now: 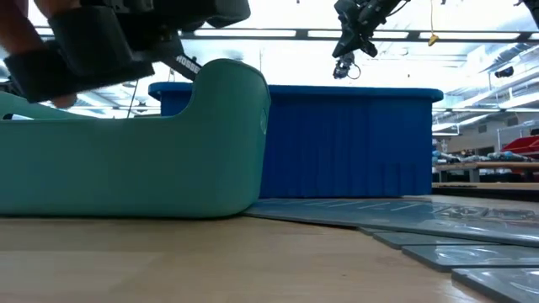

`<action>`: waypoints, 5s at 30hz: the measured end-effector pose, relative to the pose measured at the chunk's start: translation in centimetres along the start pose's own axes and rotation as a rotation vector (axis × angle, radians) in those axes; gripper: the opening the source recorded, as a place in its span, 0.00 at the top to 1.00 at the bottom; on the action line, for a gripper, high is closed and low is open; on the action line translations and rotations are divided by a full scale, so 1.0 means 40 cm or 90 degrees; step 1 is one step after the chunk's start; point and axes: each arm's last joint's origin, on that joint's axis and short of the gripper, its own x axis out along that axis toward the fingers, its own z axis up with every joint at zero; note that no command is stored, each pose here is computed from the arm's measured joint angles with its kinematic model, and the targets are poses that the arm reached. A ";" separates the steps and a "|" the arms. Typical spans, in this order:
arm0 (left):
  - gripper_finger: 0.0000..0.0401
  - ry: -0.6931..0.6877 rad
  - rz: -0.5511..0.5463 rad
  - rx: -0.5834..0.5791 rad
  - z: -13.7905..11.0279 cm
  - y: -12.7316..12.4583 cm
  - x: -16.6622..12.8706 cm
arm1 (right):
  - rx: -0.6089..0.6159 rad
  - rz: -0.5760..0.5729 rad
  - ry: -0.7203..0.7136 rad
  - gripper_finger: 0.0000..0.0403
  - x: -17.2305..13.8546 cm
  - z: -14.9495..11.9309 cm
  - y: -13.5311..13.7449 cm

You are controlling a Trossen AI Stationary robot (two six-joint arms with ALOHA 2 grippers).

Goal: Sort Items/Unsort Items

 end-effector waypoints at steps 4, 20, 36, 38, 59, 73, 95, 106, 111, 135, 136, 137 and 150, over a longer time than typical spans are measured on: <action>1.00 0.038 -0.044 -0.004 -0.014 0.004 0.019 | 0.000 -0.003 0.000 1.00 0.000 0.000 0.000; 1.00 0.035 0.012 0.108 -0.013 -0.134 -0.087 | -0.001 -0.002 -0.004 1.00 0.000 0.002 0.000; 1.00 -0.032 0.078 0.031 0.009 -0.058 0.018 | 0.002 -0.002 0.001 1.00 0.000 -0.001 0.000; 1.00 -0.044 0.077 0.032 0.013 -0.061 0.018 | 0.008 -0.002 0.001 1.00 0.000 0.000 0.000; 1.00 -0.083 0.080 0.036 0.029 -0.103 -0.009 | 0.011 -0.001 0.000 1.00 0.000 0.000 0.000; 1.00 -0.060 0.090 -0.010 0.014 -0.052 0.049 | 0.003 0.000 0.010 1.00 0.000 -0.004 0.000; 1.00 0.031 -0.035 0.088 -0.045 -0.182 0.002 | -0.008 -0.002 0.009 1.00 0.000 -0.004 0.000; 0.95 -0.007 -0.036 0.051 0.001 -0.155 -0.060 | -0.003 0.006 0.012 1.00 0.000 -0.005 0.001; 0.84 -0.004 -0.024 0.037 0.012 -0.116 -0.055 | -0.001 0.010 0.018 1.00 0.002 -0.007 0.005; 0.39 -0.007 -0.023 0.071 0.022 -0.044 0.018 | -0.011 0.019 0.018 1.00 0.008 -0.006 0.021; 0.39 -0.010 -0.024 0.071 0.022 -0.046 0.023 | -0.011 0.019 0.018 1.00 0.008 -0.006 0.022; 0.39 -0.015 -0.026 0.071 0.023 -0.047 0.029 | -0.012 0.020 0.018 1.00 0.008 -0.006 0.022; 0.45 0.029 -0.035 0.092 -0.002 -0.048 0.061 | -0.013 0.022 0.019 0.99 0.010 -0.006 0.026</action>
